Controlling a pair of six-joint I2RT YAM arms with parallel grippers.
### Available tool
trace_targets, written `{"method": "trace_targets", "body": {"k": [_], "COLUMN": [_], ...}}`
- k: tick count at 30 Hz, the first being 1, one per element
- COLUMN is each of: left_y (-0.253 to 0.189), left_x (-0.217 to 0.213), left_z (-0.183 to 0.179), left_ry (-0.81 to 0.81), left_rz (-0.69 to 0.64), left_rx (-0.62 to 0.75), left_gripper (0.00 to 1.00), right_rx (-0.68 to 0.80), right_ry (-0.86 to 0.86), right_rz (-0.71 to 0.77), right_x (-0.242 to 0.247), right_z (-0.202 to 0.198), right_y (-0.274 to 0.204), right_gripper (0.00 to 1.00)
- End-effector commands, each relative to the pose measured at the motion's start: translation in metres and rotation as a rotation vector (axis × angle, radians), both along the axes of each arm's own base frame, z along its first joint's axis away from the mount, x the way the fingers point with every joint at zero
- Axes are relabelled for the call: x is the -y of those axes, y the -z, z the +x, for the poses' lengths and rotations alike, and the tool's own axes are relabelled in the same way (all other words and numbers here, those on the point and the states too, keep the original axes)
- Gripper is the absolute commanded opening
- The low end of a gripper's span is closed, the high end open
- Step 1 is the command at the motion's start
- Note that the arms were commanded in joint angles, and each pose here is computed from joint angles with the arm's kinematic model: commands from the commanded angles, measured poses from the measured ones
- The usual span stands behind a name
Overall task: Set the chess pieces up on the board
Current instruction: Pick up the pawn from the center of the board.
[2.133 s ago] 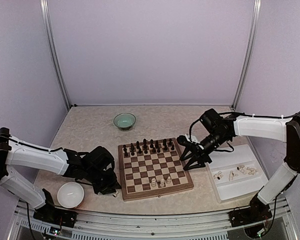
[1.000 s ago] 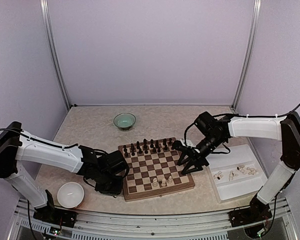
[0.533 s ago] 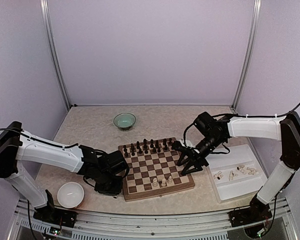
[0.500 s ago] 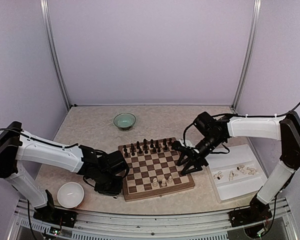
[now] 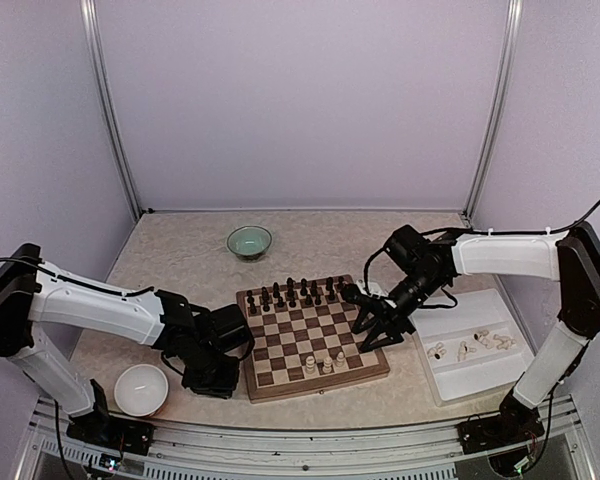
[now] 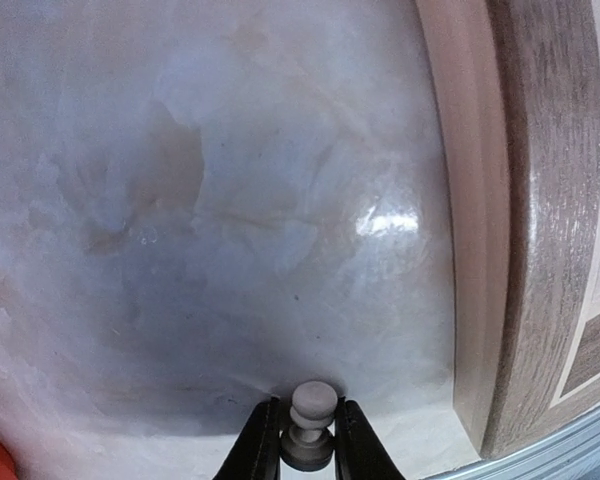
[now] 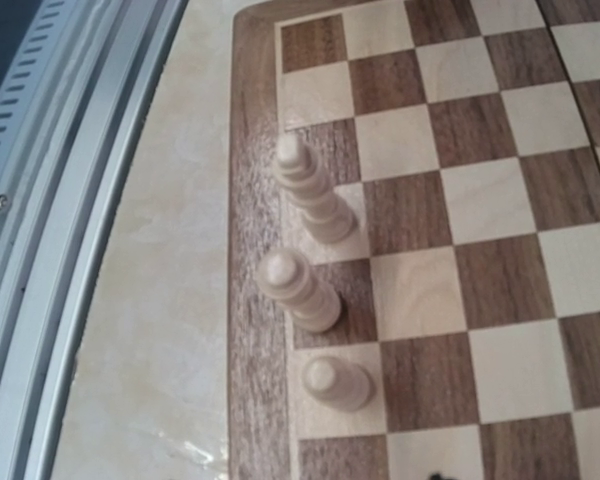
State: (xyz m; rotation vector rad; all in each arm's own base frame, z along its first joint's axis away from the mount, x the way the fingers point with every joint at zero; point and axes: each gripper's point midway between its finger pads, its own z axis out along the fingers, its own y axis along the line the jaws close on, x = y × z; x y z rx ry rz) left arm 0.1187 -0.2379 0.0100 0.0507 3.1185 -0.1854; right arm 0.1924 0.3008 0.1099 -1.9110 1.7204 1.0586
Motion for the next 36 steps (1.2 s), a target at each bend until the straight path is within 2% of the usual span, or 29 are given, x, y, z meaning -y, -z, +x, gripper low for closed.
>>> {"method": "trace_targets", "body": {"k": [1,8,12,20,26,31,36], "left_y": [0.031,0.042,0.031,-0.063,-0.100,-0.105,-0.106], "left_x": [-0.046,-0.038,-0.037,0.006,0.042,0.056,0.065], "left_z": [-0.035,-0.032,-0.016,0.058,0.094,0.104,0.094], "left_ry": [0.015,0.063,0.055,-0.036,-0.052,-0.012,0.075], "left_rz": [0.194,0.193,0.229,0.105,-0.108,-0.226,-0.282], "left_rx": [-0.151,-0.168,-0.098,0.263,0.549,0.730,0.873], "left_gripper": [0.18,0.14,0.11,0.07,0.07,0.07,0.06], "right_rx": [-0.013,-0.010,-0.006,-0.026,0.013,0.080,0.121], "right_ry": [-0.023,-0.025,-0.025,-0.022,0.003,0.044,0.085], "right_rz": [-0.011,-0.007,-0.004,-0.002,-0.021,-0.042,-0.068], "right_x": [-0.004,-0.004,-0.004,-0.006,-0.005,0.004,0.014], "right_z": [-0.006,-0.007,-0.007,-0.007,0.001,0.012,0.017], "right_y": [-0.001,-0.003,-0.005,-0.004,-0.007,-0.017,-0.024], "right_gripper": [0.53,0.53,0.53,0.53,0.52,0.52,0.52]}}
